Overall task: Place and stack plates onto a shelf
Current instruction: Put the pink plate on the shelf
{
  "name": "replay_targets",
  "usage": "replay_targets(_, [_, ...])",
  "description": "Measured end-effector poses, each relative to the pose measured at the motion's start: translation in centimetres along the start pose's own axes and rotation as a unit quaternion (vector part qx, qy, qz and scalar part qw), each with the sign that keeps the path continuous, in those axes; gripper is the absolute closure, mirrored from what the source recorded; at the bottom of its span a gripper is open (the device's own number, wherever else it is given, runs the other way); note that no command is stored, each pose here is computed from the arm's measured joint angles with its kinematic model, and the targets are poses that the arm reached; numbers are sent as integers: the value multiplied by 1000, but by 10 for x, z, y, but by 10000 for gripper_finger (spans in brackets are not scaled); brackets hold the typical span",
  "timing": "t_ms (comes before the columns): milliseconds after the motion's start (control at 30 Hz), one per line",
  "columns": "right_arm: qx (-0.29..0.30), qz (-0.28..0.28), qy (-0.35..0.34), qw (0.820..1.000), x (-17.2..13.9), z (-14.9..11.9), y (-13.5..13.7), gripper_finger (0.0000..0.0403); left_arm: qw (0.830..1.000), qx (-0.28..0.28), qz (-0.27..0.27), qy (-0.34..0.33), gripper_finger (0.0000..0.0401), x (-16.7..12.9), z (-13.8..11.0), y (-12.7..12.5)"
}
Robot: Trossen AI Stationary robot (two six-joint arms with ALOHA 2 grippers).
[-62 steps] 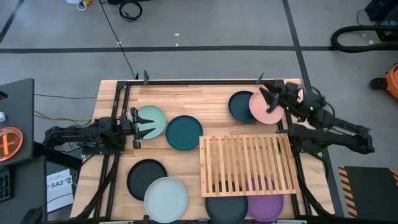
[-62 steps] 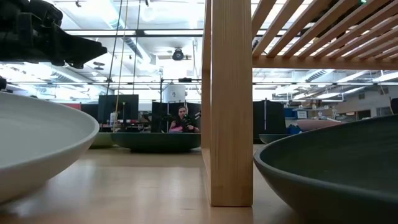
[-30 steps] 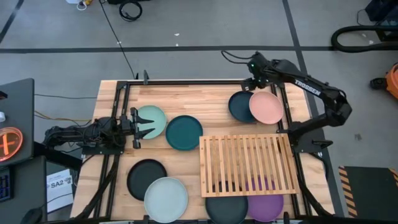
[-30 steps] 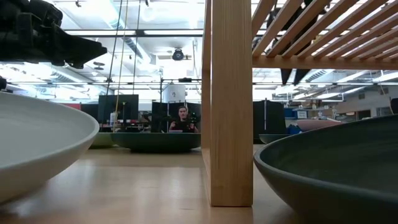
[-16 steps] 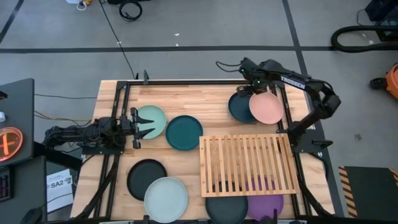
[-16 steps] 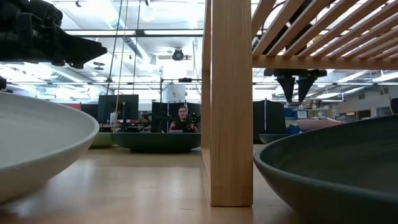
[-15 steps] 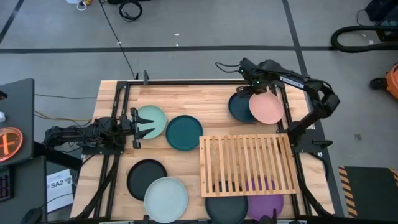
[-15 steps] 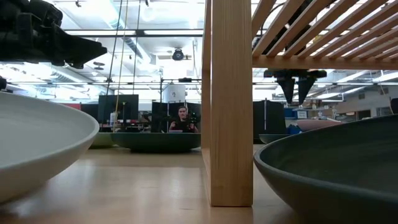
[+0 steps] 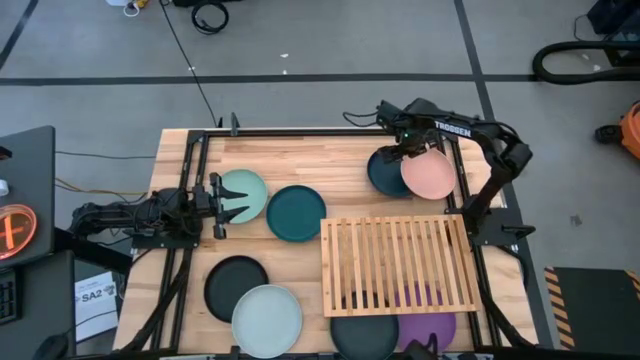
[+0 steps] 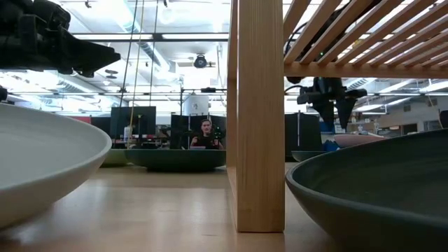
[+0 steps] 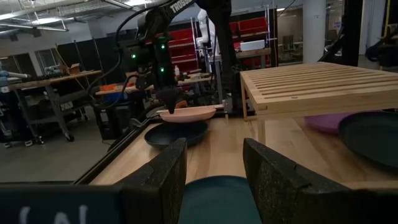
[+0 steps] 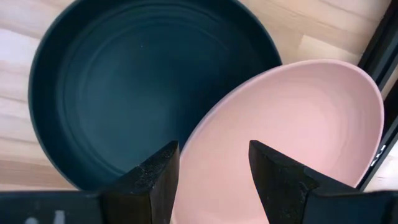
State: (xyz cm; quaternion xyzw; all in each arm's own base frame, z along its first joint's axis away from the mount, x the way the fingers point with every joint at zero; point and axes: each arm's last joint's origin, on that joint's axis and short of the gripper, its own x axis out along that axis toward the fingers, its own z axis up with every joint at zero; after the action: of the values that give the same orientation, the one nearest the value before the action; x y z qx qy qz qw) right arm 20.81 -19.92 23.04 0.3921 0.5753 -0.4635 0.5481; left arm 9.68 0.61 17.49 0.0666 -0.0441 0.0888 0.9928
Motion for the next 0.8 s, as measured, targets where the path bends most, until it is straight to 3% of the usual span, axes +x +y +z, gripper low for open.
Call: replay_targets(800, [1,-22,30,999,21,6,10,204,1000,0,0,0,236,0,0,0])
